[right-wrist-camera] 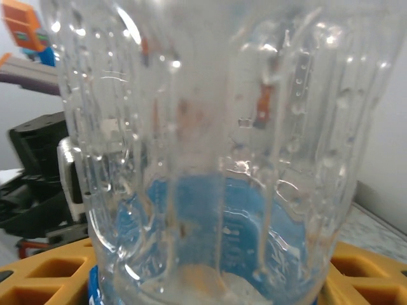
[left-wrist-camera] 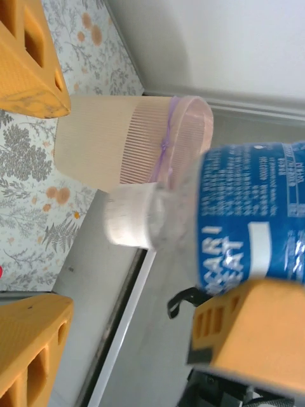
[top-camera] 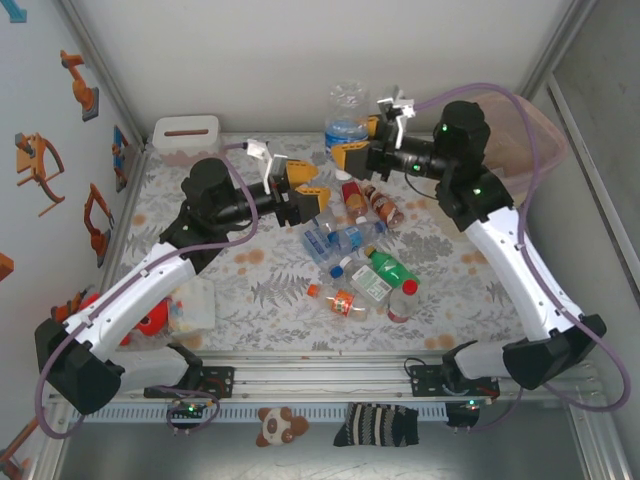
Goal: Put the plastic bottles in the bin
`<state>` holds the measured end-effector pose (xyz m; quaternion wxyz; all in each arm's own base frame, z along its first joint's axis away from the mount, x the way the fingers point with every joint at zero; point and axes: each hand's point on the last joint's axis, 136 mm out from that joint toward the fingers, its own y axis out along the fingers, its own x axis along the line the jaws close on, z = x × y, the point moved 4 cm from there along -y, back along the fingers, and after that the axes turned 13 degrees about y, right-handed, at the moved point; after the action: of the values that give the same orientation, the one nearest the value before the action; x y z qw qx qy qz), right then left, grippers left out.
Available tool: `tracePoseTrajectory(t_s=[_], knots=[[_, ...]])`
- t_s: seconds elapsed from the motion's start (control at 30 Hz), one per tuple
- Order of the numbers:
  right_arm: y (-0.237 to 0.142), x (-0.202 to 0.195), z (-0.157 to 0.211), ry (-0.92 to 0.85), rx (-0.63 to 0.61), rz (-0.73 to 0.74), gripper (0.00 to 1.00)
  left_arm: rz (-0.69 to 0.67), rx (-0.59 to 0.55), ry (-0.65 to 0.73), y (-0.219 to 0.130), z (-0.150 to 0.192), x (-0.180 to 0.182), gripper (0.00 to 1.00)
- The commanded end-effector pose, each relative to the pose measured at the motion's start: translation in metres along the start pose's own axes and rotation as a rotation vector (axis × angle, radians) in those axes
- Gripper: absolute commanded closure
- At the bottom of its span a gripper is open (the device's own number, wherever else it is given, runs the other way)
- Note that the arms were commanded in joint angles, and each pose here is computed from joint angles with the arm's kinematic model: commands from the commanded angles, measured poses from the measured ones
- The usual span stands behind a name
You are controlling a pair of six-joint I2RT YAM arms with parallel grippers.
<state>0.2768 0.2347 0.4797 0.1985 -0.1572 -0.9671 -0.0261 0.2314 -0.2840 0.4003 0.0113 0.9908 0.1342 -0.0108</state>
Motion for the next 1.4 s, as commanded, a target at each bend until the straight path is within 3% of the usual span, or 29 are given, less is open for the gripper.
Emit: tracePoseTrajectory(t_s=[0.0,0.3,0.47,0.6,0.87,1.03,1.2,1.37], knots=[[-0.031,-0.011,-0.024,-0.030,-0.057,0.176,0.42,-0.033,0.002,0.025,-0.005,0.000,0.001,0.27],[-0.125,-0.106,-0.042,0.065,-0.060,0.757,0.43,-0.041,0.017,0.038,-0.006,0.005,0.003,0.26],[-0.180,-0.150,-0.045,0.064,0.002,1.068,0.43,-0.066,0.048,0.034,-0.005,0.012,0.010,0.26],[-0.212,-0.183,-0.039,0.072,0.117,1.266,0.43,-0.188,0.138,-0.025,-0.006,0.026,0.037,0.27],[-0.258,-0.253,-0.016,0.014,0.411,1.599,0.46,-0.194,0.188,-0.098,-0.005,0.044,0.059,0.27],[-0.273,-0.294,0.008,-0.025,0.627,1.717,0.46,-0.195,0.207,-0.134,-0.007,0.054,0.067,0.27],[-0.278,-0.335,0.041,-0.040,0.817,1.733,0.46,-0.179,0.206,-0.180,-0.005,0.059,0.073,0.27],[-0.286,-0.366,0.079,-0.004,0.922,1.737,0.46,-0.162,0.209,-0.197,-0.004,0.065,0.072,0.27]])
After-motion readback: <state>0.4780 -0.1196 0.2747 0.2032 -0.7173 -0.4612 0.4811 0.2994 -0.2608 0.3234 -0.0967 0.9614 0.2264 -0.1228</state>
